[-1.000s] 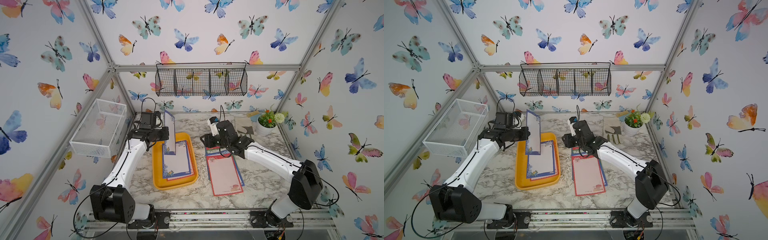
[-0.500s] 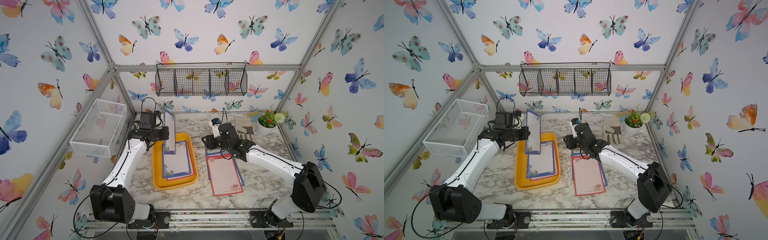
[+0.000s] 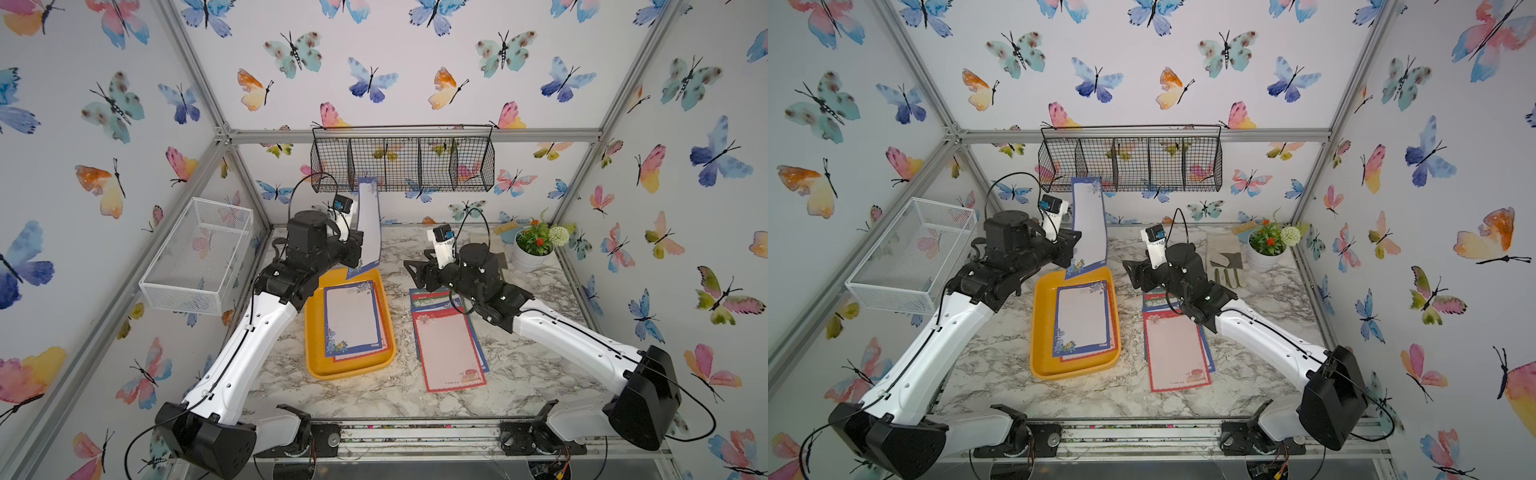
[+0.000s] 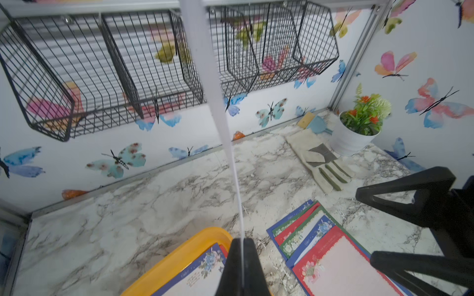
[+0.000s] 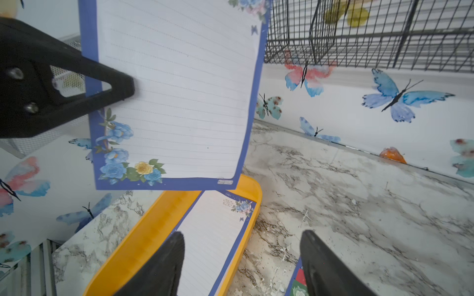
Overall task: Take out the stationery paper from the storage box
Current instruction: Place the stationery paper at the center of the board.
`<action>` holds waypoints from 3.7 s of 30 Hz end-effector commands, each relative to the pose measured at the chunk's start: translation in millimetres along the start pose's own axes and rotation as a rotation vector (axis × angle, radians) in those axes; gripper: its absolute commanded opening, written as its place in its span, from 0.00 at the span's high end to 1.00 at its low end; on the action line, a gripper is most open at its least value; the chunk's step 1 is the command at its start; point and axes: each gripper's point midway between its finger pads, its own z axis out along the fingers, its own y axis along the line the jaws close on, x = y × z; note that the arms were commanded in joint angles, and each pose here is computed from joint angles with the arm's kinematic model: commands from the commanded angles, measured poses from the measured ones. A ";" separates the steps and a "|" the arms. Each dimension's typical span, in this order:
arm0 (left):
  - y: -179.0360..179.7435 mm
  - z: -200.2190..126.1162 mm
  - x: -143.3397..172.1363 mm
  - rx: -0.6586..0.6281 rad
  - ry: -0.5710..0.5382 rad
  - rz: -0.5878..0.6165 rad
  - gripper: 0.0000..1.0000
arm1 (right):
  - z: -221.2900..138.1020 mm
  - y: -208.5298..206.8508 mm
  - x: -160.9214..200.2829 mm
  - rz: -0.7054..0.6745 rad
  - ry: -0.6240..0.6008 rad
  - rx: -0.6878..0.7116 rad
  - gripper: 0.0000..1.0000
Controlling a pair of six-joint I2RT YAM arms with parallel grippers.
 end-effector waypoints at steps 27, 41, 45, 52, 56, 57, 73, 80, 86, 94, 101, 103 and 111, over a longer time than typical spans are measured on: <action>-108.8 -87.8 -31.6 0.581 -0.482 0.317 1.00 | -107.1 28.7 -79.4 -0.262 -0.440 -0.110 0.02; -104.3 -95.5 -35.9 0.616 -0.488 0.286 1.00 | -112.3 49.7 -87.2 -0.377 -0.516 -0.226 0.04; -106.4 -98.6 -38.2 0.678 -0.484 0.253 1.00 | -111.4 60.1 -87.9 -0.429 -0.523 -0.309 0.15; -102.6 -95.3 -37.3 0.726 -0.469 0.209 1.00 | -107.5 66.2 -97.9 -0.458 -0.536 -0.400 0.33; -103.0 -92.5 -35.6 0.752 -0.452 0.192 1.00 | -102.7 68.7 -100.3 -0.455 -0.523 -0.436 0.44; -103.3 -92.2 -35.3 0.757 -0.449 0.190 1.00 | -102.4 69.8 -101.1 -0.455 -0.520 -0.446 0.46; -106.7 -92.9 -33.1 0.806 -0.455 0.159 1.00 | -110.3 75.2 -105.2 -0.416 -0.541 -0.490 0.91; -98.7 -85.2 -35.6 0.740 -0.445 0.150 0.87 | -110.4 73.8 -104.4 -0.382 -0.502 -0.488 0.91; -95.8 -81.0 -35.6 0.720 -0.438 0.142 0.50 | -112.7 70.2 -98.0 -0.366 -0.445 -0.463 0.96; -89.3 -79.7 -36.5 0.652 -0.443 0.161 0.45 | -112.4 61.2 -86.8 -0.332 -0.323 -0.410 0.98; -82.9 -89.6 -41.8 0.557 -0.471 0.219 0.43 | -110.7 39.6 -67.5 -0.229 -0.127 -0.288 0.98; -80.5 -92.6 -42.9 0.525 -0.481 0.235 0.43 | -108.9 30.8 -57.6 -0.200 -0.046 -0.240 0.98; -73.8 -94.7 -44.1 0.462 -0.494 0.252 0.41 | -101.5 -8.3 0.8 -0.040 0.305 -0.031 0.98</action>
